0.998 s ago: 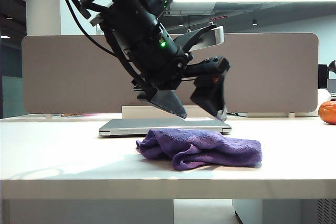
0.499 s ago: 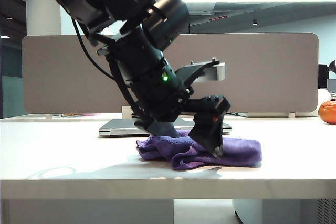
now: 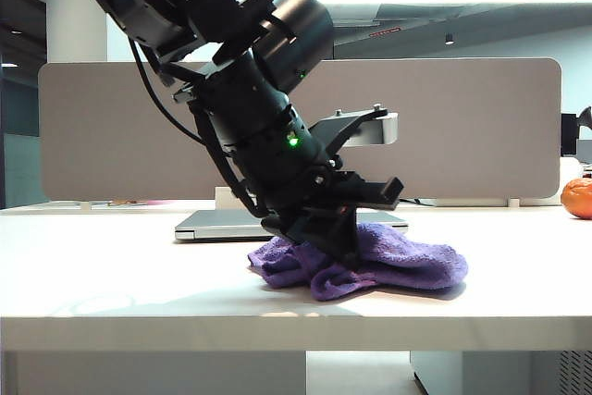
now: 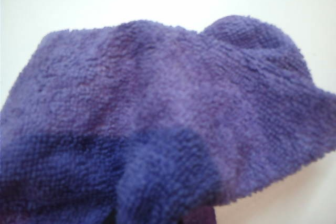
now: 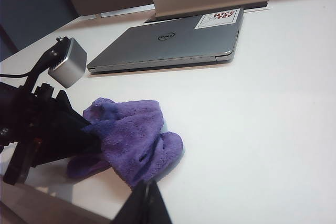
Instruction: Pick up the purple rag and put it over the laptop.
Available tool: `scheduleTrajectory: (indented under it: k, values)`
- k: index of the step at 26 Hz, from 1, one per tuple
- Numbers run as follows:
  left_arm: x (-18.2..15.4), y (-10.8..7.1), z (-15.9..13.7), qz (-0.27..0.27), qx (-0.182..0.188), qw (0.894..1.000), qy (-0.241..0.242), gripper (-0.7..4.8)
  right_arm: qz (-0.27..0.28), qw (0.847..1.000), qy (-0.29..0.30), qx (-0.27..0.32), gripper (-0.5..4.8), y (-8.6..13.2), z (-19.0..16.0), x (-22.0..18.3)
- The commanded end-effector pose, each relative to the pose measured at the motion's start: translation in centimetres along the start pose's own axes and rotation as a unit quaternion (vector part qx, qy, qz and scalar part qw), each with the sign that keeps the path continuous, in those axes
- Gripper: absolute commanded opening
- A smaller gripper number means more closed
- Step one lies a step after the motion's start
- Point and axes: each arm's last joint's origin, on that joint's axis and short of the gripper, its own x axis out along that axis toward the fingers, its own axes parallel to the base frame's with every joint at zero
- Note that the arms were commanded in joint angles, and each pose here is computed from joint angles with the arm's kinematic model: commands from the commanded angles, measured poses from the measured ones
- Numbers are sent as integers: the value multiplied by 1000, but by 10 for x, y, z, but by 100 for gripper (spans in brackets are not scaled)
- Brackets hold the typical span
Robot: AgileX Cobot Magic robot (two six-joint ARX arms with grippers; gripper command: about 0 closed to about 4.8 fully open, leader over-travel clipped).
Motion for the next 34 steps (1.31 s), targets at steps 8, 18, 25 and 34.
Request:
scheduleTrajectory:
  k: [8, 18, 25, 34]
  values:
    - [-8, 4, 16, 37, -2, 998, -59, -6, 1, 1000, -3, -1, 22, 0, 0, 0]
    - [-39, 17, 48, 116, -22, 976, -185, -6, 1, 1000, -4, -1, 22, 0, 0, 0]
    - [-51, 46, 58, 159, -48, 955, -244, -6, 2, 1000, -4, -1, 22, 0, 0, 0]
    - [-67, 96, 73, 204, -77, 937, -274, -6, 2, 1000, -3, 0, 22, 0, 0, 0]
